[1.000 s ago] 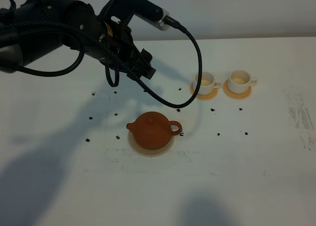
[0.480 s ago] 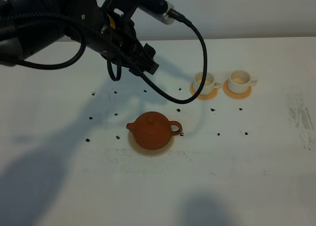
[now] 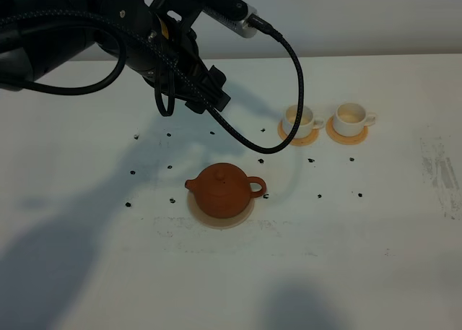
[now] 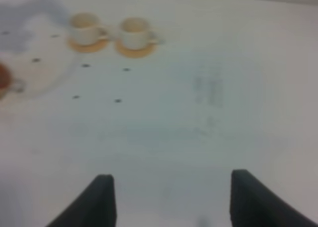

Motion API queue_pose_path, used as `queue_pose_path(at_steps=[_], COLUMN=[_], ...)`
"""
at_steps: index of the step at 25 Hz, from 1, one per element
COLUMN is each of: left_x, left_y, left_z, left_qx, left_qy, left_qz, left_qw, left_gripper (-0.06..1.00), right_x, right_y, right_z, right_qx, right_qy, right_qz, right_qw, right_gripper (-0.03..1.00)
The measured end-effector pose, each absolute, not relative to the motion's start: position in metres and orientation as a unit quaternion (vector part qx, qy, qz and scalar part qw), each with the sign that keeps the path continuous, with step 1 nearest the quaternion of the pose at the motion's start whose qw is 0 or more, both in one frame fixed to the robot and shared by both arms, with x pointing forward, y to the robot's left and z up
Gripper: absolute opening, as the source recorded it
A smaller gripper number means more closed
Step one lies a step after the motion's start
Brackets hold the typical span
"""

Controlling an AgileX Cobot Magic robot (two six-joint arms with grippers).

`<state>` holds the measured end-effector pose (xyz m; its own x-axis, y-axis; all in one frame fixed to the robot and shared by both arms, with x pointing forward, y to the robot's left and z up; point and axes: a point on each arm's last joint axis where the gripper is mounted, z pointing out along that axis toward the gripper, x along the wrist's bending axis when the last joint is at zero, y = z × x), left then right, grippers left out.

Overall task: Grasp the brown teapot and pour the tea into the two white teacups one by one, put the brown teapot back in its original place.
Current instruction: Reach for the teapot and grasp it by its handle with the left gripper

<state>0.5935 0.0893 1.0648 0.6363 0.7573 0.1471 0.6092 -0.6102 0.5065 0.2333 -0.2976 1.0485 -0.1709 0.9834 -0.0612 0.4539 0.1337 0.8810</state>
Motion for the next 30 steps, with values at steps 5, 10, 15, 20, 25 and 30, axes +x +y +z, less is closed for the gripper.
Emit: queue_pose_path(at_steps=[5,10,15,20,25,30], left_x=[0.592,0.588,0.580,0.562,0.549,0.556], left_y=[0.090,0.085,0.072,0.048,0.031,0.025], left_z=[1.064,1.063,1.063,1.063,1.067,1.075], left_qx=[0.884,0.888,0.896,0.910,0.922,0.933], left_qy=[0.387,0.380,0.362,0.322,0.286,0.268], left_qz=[0.170,0.167,0.164,0.158,0.156,0.153], left_qw=[0.199,0.199,0.201,0.206,0.211,0.186], left_gripper=[0.67,0.67,0.67,0.67,0.67,0.67], right_x=[0.234,0.234,0.234,0.234,0.234,0.234], right_y=[-0.297,-0.296,-0.296,-0.296,-0.296,-0.296], right_z=[1.048,1.048,1.048,1.048,1.048,1.048], right_qx=[0.591,0.600,0.600,0.600,0.601,0.601], right_qy=[0.621,0.612,0.612,0.612,0.611,0.611], right_qz=[0.348,0.343,0.343,0.343,0.343,0.343], right_qw=[0.380,0.385,0.385,0.384,0.384,0.384], right_gripper=[0.52,0.52,0.52,0.52,0.52,0.52])
